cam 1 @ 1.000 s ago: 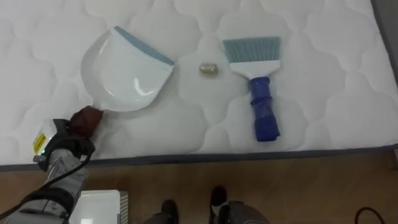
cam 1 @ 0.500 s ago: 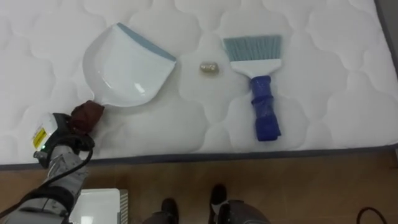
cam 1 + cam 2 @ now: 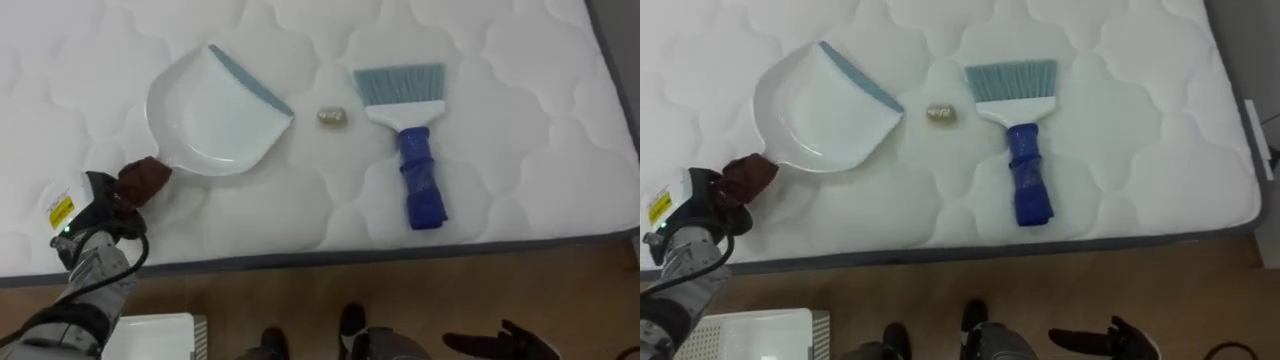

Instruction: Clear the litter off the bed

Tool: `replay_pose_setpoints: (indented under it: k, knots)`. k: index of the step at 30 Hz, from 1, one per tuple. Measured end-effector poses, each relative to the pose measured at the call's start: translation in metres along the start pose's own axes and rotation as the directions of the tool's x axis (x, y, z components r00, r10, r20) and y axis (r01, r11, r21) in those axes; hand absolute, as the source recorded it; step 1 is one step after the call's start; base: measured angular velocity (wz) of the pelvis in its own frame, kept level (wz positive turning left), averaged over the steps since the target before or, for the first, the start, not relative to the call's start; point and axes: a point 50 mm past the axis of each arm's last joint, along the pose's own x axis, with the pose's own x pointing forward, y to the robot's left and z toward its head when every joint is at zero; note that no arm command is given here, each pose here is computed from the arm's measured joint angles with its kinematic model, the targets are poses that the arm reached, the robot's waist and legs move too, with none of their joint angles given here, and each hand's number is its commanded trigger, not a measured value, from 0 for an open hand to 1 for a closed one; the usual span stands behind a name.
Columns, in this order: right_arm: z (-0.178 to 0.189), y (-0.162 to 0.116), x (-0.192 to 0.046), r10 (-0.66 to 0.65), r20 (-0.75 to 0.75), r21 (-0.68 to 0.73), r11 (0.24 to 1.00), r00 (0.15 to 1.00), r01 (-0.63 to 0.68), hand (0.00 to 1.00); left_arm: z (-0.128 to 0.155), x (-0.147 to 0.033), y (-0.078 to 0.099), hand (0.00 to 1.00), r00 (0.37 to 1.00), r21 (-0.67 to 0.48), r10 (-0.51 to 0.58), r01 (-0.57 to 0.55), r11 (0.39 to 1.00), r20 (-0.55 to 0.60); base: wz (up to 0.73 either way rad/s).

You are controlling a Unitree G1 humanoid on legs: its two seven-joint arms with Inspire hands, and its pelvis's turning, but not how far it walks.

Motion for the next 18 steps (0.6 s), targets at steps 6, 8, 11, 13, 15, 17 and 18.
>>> replay_pose_setpoints:
  k: [6,8,11,13,15,17,18]
  knots:
    - [0.034,-0.008,0.002,-0.059,0.091,0.133,0.99,0.994,0.047,0.0,0.009,-0.005,-0.007,1.0,0.996,0.035,-0.033,0.03,0.999,0.088,-0.05]
    - [0.047,-0.01,0.002,-0.077,0.127,0.196,0.979,0.989,0.051,0.0,0.004,-0.007,-0.009,1.0,0.995,0.052,-0.051,0.047,0.998,0.087,-0.17]
    - [0.057,-0.013,0.002,-0.104,0.147,0.267,0.962,0.984,0.062,0.0,-0.003,-0.01,-0.012,1.0,0.992,0.069,-0.103,0.098,0.993,0.072,-0.17]
    - [0.062,-0.015,0.001,-0.115,0.166,0.268,0.961,0.979,0.067,0.0,-0.009,-0.013,-0.015,1.0,0.99,0.076,-0.128,0.123,0.99,0.065,-0.15]
    - [0.066,-0.016,0.001,-0.119,0.179,0.268,0.961,0.977,0.068,0.0,-0.012,-0.016,-0.017,1.0,0.987,0.081,-0.15,0.144,0.986,0.063,-0.08]
    - [0.076,-0.021,-0.001,-0.149,0.208,0.268,0.959,0.967,0.09,0.0,-0.012,-0.017,-0.018,1.0,0.983,0.084,-0.167,0.161,0.983,0.072,-0.04]
    - [0.079,-0.022,-0.002,-0.158,0.219,0.277,0.956,0.963,0.094,0.0,-0.012,-0.017,-0.018,1.0,0.982,0.089,-0.171,0.164,0.982,0.075,-0.05]
